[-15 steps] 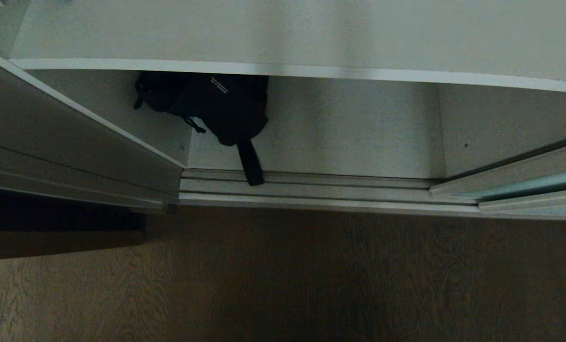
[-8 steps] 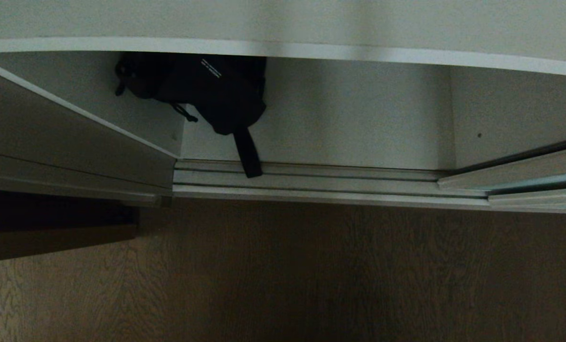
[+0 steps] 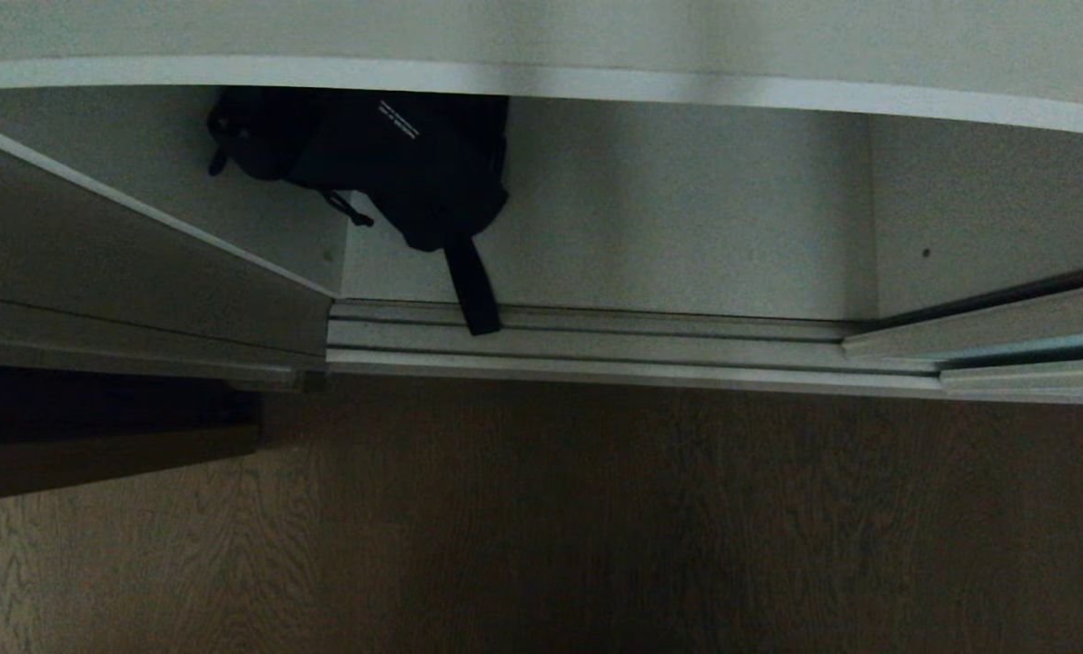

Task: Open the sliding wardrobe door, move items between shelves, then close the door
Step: Close the door

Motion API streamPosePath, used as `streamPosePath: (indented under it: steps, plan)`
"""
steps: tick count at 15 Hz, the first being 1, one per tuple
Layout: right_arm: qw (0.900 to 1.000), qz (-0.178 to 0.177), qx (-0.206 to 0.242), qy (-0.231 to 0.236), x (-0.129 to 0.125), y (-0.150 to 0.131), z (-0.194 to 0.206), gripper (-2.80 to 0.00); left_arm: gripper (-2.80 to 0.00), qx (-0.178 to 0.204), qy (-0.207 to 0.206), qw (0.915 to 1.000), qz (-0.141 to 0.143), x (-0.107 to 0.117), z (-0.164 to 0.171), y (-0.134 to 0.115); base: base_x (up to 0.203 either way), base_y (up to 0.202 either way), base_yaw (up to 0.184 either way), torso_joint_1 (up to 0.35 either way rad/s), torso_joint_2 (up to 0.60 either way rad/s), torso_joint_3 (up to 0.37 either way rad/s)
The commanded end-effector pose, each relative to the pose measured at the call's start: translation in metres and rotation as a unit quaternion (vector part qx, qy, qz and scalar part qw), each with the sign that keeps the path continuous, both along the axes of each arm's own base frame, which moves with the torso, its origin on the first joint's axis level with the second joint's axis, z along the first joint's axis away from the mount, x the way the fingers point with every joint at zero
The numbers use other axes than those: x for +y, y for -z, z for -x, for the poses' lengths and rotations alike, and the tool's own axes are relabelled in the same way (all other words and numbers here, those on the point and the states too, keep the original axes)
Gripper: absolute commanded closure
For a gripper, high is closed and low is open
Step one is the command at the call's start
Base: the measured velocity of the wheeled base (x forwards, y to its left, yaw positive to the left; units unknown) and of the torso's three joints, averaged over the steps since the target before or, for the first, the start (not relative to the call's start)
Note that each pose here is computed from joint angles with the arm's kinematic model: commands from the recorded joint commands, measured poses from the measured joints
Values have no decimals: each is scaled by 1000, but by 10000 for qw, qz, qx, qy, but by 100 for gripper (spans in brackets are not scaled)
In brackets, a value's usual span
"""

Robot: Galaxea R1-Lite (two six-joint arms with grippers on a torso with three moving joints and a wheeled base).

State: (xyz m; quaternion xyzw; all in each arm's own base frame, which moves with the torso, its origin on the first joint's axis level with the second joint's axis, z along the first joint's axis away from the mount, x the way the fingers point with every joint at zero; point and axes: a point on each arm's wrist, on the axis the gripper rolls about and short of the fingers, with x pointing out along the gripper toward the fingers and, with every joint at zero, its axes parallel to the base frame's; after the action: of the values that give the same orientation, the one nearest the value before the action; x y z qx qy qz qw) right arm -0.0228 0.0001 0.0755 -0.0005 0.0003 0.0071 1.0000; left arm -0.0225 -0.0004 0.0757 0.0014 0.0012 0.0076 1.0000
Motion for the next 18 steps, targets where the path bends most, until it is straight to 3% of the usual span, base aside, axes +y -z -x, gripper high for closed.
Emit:
streamPosePath:
  steps: [1, 18]
  plan:
    - [10000, 2, -26, -5, 0, 0, 0, 0, 0, -1, -1, 10000, 6, 0, 0, 0, 0, 0, 0, 0, 2, 156]
    - [10000, 2, -26, -10, 0, 0, 0, 0, 0, -8, -1, 10000, 14, 0, 0, 0, 0, 0, 0, 1, 2, 199]
